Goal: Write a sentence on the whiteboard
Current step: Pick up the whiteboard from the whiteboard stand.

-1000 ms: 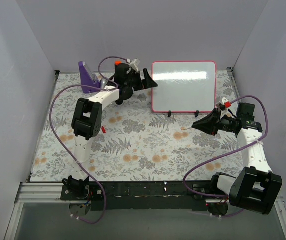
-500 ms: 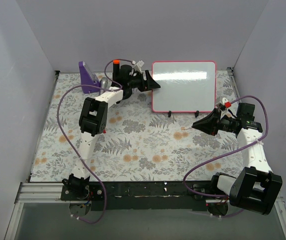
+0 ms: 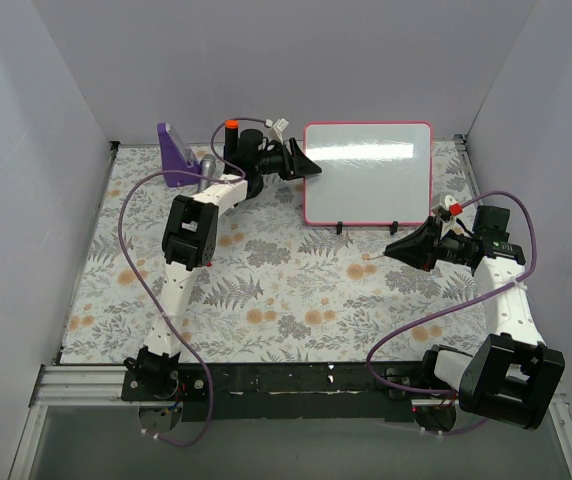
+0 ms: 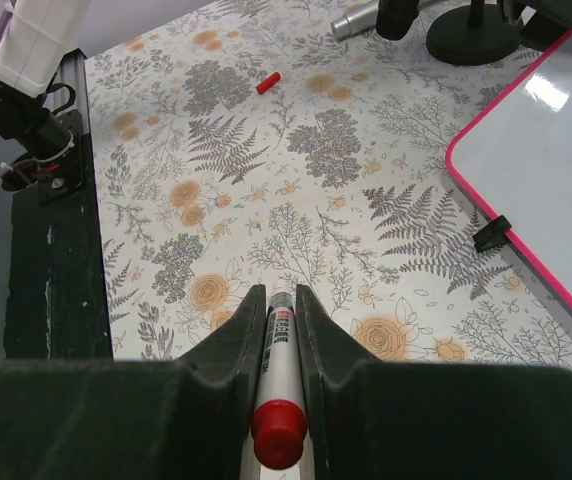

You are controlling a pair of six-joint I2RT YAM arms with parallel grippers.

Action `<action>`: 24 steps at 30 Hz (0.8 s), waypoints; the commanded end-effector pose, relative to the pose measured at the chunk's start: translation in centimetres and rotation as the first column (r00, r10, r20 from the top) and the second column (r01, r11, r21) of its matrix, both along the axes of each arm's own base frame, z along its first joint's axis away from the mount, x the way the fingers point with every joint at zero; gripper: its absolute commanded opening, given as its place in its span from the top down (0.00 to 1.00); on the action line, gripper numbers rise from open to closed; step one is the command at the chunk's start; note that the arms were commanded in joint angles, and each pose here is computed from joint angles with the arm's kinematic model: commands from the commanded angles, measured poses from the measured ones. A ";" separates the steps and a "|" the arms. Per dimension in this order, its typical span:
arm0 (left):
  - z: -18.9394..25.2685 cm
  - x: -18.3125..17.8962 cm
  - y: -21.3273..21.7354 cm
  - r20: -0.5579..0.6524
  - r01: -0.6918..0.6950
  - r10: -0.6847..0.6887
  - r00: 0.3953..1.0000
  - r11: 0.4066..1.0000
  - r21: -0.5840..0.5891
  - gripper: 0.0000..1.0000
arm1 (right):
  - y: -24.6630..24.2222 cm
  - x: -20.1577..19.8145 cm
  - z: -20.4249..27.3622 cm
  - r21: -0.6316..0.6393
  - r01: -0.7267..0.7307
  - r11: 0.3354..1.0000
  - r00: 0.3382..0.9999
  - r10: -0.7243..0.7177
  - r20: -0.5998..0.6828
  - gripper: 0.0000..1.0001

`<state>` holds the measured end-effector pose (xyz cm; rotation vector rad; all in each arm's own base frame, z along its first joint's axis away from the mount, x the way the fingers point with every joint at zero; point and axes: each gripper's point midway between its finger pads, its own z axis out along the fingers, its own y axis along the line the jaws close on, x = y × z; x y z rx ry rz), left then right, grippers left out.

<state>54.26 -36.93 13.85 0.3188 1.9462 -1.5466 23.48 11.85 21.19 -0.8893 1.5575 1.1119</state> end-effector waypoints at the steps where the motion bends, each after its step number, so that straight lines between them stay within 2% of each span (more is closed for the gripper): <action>1: 2.1 0.7 0.4 0.041 0.000 0.001 0.999 1.000 -0.030 0.50 | 0.1 -0.1 0.4 0.017 -0.012 1.000 1.000 0.011 0.019 0.99; 10: 2.7 0.6 0.0 0.053 0.014 -0.011 0.999 0.998 -0.068 0.66 | 0.1 -0.1 0.4 0.016 -0.011 1.000 1.000 0.011 0.018 0.99; 18: 3.5 0.2 -0.6 0.079 0.045 -0.038 0.996 0.995 -0.093 0.67 | 0.1 -0.1 0.5 0.016 -0.010 1.000 1.000 0.010 0.023 0.99; 21: 3.6 0.1 -0.9 0.078 0.054 -0.046 0.996 0.993 -0.101 0.72 | 0.1 -0.1 0.5 0.015 -0.012 1.000 1.000 0.011 0.025 0.99; 22: 3.7 0.1 -1.0 0.082 0.058 -0.049 0.995 0.993 -0.105 0.78 | 0.1 -0.1 0.5 0.014 -0.009 1.000 1.000 0.009 0.023 0.99; 24: 3.6 0.0 -1.0 0.078 0.060 -0.052 0.996 0.992 -0.109 0.83 | 0.1 -0.1 0.5 0.014 -0.011 1.000 1.000 0.011 0.024 0.99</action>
